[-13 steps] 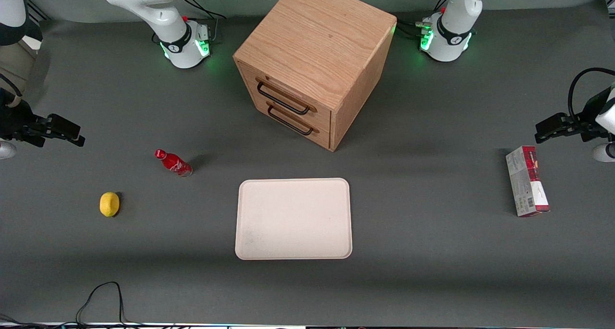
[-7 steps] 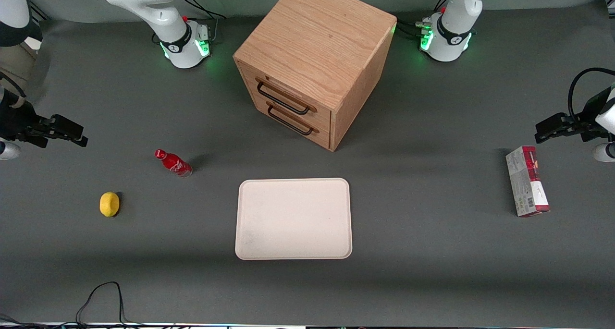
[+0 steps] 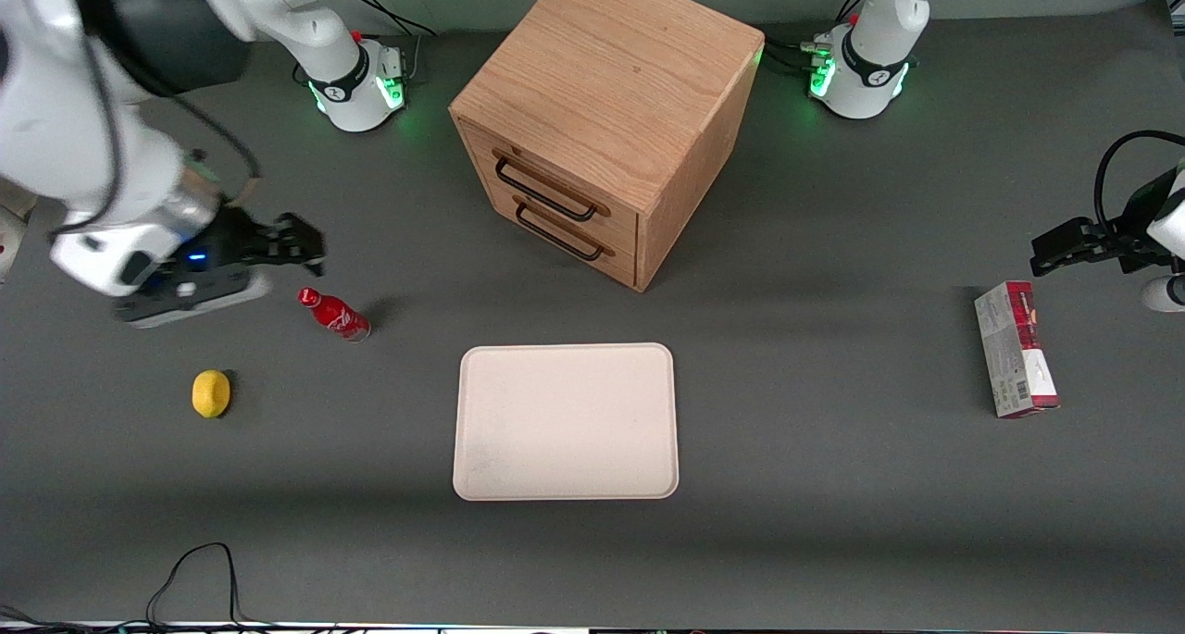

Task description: Open upper drawer

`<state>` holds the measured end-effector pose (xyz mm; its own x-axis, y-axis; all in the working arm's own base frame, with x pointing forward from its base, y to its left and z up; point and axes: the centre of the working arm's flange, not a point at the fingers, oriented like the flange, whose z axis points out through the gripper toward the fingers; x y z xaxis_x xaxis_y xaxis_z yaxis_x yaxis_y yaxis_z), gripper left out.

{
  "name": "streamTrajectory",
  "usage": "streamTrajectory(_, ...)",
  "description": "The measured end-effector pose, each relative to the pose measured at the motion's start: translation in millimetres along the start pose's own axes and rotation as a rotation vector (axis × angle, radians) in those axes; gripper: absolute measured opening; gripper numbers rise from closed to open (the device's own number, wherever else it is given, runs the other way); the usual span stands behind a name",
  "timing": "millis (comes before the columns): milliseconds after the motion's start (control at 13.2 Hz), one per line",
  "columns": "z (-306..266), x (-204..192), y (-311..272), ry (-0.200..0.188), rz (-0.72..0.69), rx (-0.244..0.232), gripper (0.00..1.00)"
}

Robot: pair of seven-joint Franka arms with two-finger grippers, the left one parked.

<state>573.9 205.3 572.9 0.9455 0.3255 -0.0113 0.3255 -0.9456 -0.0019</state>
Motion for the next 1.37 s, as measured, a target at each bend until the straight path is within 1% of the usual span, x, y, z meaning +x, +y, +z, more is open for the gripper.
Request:
streamTrajectory(228,19,-2,-103,-0.027,-0.169,-0.002,1.0)
streamTrajectory(304,25,-4,-126,-0.037,-0.224,0.012,1.0)
streamTrajectory(380,30,-6,-142,-0.049,-0.288,0.039,1.0)
streamTrajectory(456,35,-7,-152,-0.058,-0.345,0.06,1.0)
streamTrajectory(532,39,-9,-161,-0.064,-0.39,0.068,1.0)
streamTrajectory(759,43,-19,-194,-0.068,-0.477,0.067,1.0)
streamTrajectory(987,58,-27,-219,-0.066,-0.6,0.068,1.0)
streamTrajectory(1215,70,-27,-219,-0.061,-0.715,0.07,1.0)
streamTrajectory(1367,72,-31,-213,-0.068,-0.738,0.073,1.0)
